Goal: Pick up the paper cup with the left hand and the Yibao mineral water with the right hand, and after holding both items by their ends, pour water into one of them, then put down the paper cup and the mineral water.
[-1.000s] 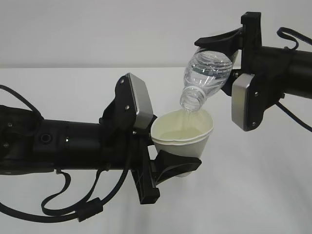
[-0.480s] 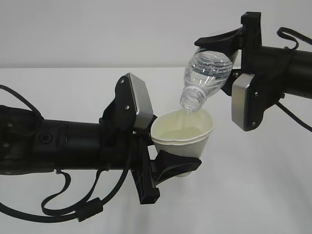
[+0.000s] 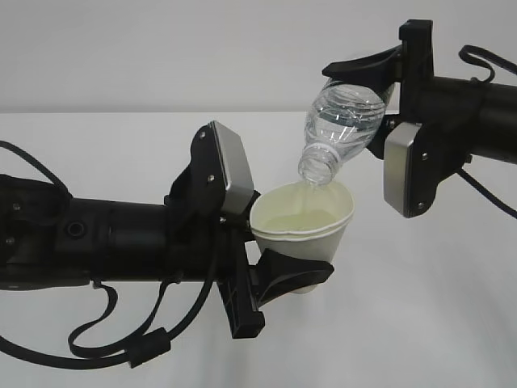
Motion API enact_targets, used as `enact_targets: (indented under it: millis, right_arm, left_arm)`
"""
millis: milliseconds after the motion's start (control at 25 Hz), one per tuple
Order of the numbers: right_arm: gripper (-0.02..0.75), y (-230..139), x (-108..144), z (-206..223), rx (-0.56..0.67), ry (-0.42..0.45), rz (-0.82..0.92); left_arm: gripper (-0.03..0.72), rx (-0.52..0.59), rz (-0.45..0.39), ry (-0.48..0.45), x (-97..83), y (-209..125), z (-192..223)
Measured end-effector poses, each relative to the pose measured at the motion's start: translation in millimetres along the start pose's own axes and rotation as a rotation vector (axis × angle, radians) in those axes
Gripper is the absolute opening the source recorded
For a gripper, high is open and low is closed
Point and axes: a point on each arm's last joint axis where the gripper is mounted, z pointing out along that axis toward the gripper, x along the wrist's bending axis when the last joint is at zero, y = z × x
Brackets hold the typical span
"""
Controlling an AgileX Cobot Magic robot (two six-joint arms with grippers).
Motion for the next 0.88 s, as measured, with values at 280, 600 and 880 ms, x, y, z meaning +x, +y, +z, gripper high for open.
enact_targets:
  millis: [280,600,880]
  right_arm:
    - [0.446,0.1,-0.1,0.0,-0.001,-0.001,-0.001]
    - [0.445,0.1,-0.1,0.0,-0.001,-0.001,-0.004]
    - [0.445,0.3,-0.4,0.0,-0.003,-0.005,-0.004]
  left_arm:
    - [0.38,0.0,0.0,0.0,0.0,0.0,0.0]
    - [0.379,0.0,0.0,0.0,0.0,0.0,0.0]
    - [0.377,0.0,0.0,0.0,0.0,0.0,0.0]
